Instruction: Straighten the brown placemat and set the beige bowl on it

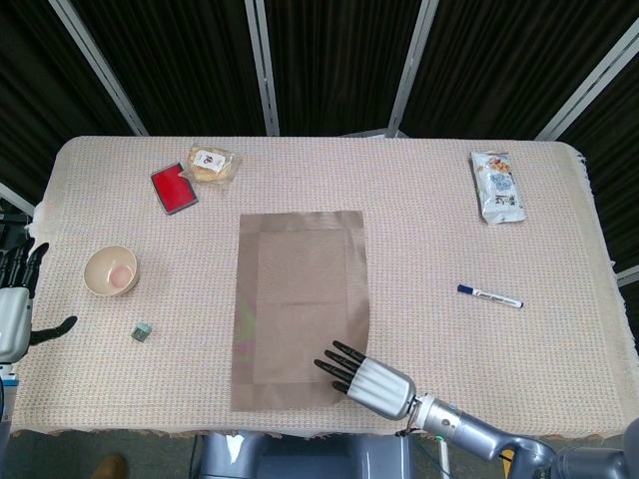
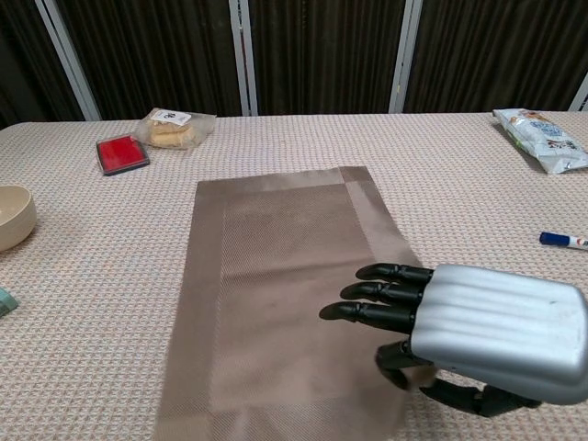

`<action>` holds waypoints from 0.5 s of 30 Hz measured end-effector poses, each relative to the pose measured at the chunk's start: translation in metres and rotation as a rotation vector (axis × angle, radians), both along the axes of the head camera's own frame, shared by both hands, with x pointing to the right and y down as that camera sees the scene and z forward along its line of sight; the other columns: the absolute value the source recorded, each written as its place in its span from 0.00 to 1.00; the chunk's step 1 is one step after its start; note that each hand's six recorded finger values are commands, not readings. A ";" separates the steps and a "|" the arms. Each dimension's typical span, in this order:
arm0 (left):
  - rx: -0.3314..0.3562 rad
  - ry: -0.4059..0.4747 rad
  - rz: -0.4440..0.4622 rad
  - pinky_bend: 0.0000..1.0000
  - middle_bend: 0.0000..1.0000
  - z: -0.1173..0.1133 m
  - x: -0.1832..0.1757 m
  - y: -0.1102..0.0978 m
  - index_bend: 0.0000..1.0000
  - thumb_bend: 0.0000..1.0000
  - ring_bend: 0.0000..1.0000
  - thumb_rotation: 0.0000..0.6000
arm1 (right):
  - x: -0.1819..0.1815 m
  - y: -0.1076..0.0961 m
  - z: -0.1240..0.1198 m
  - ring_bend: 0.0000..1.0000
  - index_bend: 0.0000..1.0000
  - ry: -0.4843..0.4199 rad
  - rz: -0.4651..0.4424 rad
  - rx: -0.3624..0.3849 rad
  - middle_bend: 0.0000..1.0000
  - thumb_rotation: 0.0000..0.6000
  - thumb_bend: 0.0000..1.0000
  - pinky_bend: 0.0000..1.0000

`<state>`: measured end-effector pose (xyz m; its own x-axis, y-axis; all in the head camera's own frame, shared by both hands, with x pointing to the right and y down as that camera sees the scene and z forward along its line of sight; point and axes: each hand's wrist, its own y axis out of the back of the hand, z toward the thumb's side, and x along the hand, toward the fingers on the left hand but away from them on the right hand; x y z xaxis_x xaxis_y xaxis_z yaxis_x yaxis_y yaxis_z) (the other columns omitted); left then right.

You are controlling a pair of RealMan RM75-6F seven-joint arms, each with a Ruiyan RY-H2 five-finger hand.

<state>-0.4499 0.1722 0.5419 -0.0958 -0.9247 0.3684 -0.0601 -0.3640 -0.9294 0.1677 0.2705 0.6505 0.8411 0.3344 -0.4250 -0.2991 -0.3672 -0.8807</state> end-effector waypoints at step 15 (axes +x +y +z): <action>-0.006 0.001 0.008 0.00 0.00 0.001 0.002 0.002 0.00 0.00 0.00 1.00 | 0.054 -0.012 -0.004 0.00 0.85 0.088 -0.068 0.120 0.00 1.00 0.46 0.00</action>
<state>-0.4474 0.1739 0.5426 -0.0879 -0.9232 0.3742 -0.0586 -0.3703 -0.9271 0.2221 0.2588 0.6467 0.8248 0.3312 -0.4583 -0.3973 -0.2372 -0.8865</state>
